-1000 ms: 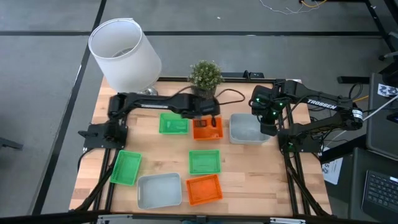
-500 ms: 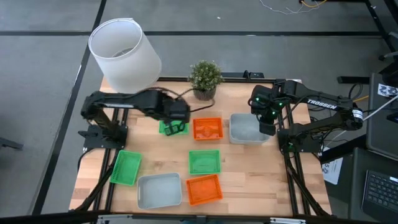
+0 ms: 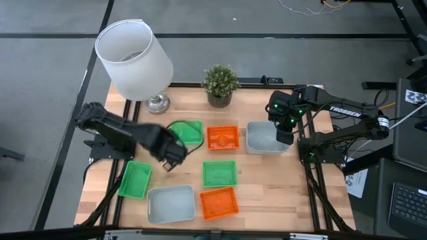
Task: Stack baskets by color
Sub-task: Stack the bottom left green bin on the top of the green bin
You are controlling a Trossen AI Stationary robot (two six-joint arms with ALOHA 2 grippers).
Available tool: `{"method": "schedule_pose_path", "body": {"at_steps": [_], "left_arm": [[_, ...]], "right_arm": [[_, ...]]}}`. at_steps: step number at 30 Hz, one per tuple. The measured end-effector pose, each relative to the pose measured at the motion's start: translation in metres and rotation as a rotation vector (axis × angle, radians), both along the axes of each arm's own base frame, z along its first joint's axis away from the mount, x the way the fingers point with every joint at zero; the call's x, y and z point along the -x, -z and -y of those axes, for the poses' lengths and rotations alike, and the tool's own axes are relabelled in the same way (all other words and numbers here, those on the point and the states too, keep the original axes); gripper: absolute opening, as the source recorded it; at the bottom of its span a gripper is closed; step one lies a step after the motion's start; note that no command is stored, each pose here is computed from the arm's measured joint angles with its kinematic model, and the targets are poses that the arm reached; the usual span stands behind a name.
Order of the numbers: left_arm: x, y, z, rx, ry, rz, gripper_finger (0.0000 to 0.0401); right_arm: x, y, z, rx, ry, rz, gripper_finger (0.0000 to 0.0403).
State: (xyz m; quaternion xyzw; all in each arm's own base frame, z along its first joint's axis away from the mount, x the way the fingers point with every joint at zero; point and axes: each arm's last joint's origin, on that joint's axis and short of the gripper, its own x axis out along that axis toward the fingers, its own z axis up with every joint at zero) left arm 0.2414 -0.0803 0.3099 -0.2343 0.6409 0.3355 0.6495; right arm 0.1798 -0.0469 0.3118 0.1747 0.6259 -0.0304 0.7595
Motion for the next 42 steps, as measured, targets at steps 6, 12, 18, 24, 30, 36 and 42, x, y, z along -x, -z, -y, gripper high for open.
{"method": "schedule_pose_path", "body": {"at_steps": [6, 12, 18, 24, 30, 36, 42], "left_arm": [[0.017, 0.023, 0.025, 0.022, -0.178, -0.077, 0.0037], [0.032, 0.023, 0.054, -0.002, -0.222, -0.043, 0.0026], [0.057, 0.022, 0.086, -0.115, -0.257, 0.106, 0.0025], [0.079, 0.026, 0.114, -0.217, -0.278, 0.325, 0.0034], [0.084, 0.036, 0.126, -0.246, -0.274, 0.317, 0.0079], [0.068, 0.048, 0.124, -0.279, -0.388, 0.280, 0.0116], [0.065, 0.063, 0.122, -0.282, -0.481, 0.201, 0.0118]], "right_arm": [[0.000, 0.000, 0.000, 0.001, 0.002, 0.000, 0.0053], [-0.002, 0.000, 0.001, 0.004, 0.011, 0.016, 0.0053], [-0.003, -0.001, 0.001, -0.009, 0.088, 0.021, 0.0053], [-0.004, -0.001, 0.001, -0.012, 0.104, 0.024, 0.0053], [-0.005, -0.001, 0.002, -0.008, 0.103, 0.040, 0.0053], [-0.009, -0.002, 0.003, 0.002, 0.099, 0.079, 0.0053], [-0.009, -0.002, 0.003, 0.003, 0.095, 0.079, 0.0053]]}}
